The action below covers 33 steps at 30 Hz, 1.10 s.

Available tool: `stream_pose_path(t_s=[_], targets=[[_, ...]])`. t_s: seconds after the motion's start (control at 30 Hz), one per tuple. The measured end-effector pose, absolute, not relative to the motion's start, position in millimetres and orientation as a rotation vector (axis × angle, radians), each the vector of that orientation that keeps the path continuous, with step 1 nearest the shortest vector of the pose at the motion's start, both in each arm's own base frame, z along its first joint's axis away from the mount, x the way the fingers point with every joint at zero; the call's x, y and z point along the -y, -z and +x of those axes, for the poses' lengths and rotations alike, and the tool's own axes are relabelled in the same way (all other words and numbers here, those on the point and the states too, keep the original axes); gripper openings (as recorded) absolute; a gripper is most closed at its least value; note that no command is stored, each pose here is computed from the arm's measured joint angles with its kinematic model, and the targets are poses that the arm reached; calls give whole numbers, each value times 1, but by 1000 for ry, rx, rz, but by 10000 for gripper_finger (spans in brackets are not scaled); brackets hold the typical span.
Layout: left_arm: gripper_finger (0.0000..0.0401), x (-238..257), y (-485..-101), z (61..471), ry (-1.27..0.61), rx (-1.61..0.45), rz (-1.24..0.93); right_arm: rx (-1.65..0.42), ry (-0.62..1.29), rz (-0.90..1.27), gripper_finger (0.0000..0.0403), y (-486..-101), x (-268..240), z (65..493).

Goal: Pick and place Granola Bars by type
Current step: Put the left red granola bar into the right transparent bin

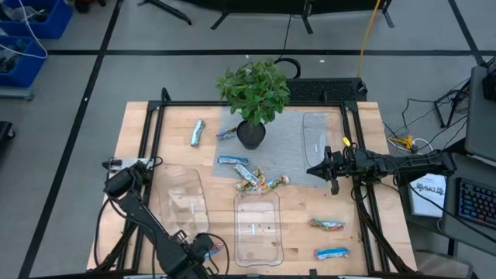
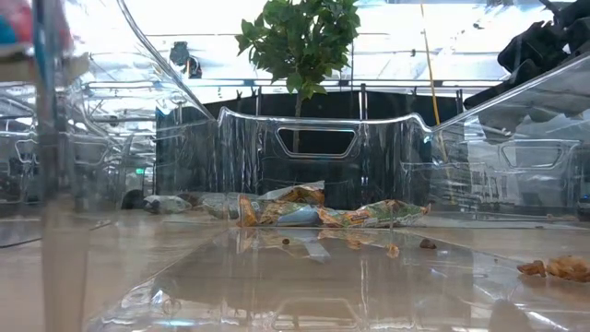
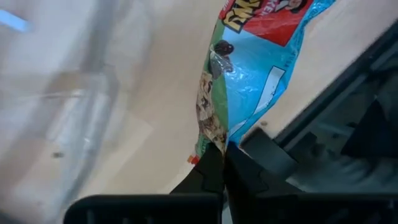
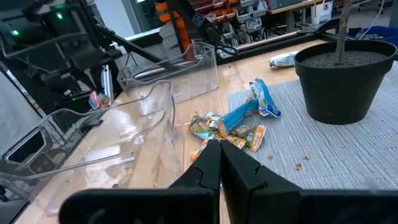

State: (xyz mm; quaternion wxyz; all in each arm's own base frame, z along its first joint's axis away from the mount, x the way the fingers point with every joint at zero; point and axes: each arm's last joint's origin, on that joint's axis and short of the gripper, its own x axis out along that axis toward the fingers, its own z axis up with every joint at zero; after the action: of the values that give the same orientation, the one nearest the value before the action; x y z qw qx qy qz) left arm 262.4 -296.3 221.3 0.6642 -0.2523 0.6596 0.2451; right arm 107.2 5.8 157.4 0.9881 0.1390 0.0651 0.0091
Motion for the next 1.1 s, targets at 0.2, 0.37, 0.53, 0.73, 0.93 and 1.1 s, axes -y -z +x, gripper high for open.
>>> stream_pose_path(t_s=[0.2, 0.37, 0.53, 0.73, 0.93, 1.1], targets=[[4, 292, -249, 262, -555, -1448, -461, -130, -18, 282, 0, -158, -6, 107], [4, 280, -278, 270, -520, -1314, -291, -126, -18, 281, 0, -158, -6, 107], [4, 255, -301, 295, -449, -1230, -133, -83, -24, 284, 0, -162, -6, 108], [4, 197, -310, 337, -345, -1335, -28, -10, -35, 272, 0, -169, -6, 108], [4, 128, -314, 369, -334, -1364, 81, 84, -46, 226, 0, -178, -6, 108], [4, 75, -321, 394, -312, -1289, 115, 142, -50, 203, 0, -184, -6, 107]])
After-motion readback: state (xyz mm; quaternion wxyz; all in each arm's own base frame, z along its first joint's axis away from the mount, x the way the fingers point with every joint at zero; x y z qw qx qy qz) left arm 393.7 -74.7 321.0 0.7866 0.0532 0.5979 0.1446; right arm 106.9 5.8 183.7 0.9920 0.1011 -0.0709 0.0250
